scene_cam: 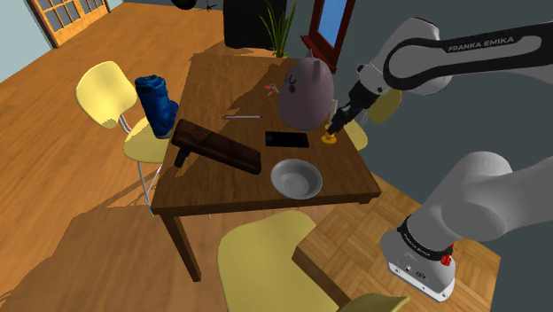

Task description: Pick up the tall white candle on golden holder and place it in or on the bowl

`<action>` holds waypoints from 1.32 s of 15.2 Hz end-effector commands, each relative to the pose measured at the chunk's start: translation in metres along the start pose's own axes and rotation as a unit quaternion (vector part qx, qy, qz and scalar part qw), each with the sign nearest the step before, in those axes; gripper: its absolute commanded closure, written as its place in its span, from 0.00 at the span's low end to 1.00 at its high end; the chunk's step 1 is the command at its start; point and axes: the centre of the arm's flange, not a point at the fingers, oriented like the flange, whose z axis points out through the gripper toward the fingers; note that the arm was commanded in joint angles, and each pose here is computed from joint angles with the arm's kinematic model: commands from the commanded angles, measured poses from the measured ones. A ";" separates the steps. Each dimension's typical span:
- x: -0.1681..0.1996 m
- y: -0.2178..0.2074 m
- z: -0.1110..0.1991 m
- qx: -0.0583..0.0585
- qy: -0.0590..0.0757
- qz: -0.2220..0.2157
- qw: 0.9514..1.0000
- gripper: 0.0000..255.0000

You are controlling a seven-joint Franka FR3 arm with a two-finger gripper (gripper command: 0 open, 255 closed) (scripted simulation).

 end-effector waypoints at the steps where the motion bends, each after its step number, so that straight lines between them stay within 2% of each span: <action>1: -0.001 -0.013 0.001 0.000 0.000 0.000 1.000 1.00; 12: -0.026 -0.154 0.053 0.000 0.000 0.000 1.000 1.00; 20: -0.036 -0.143 0.092 0.000 0.000 0.000 1.000 1.00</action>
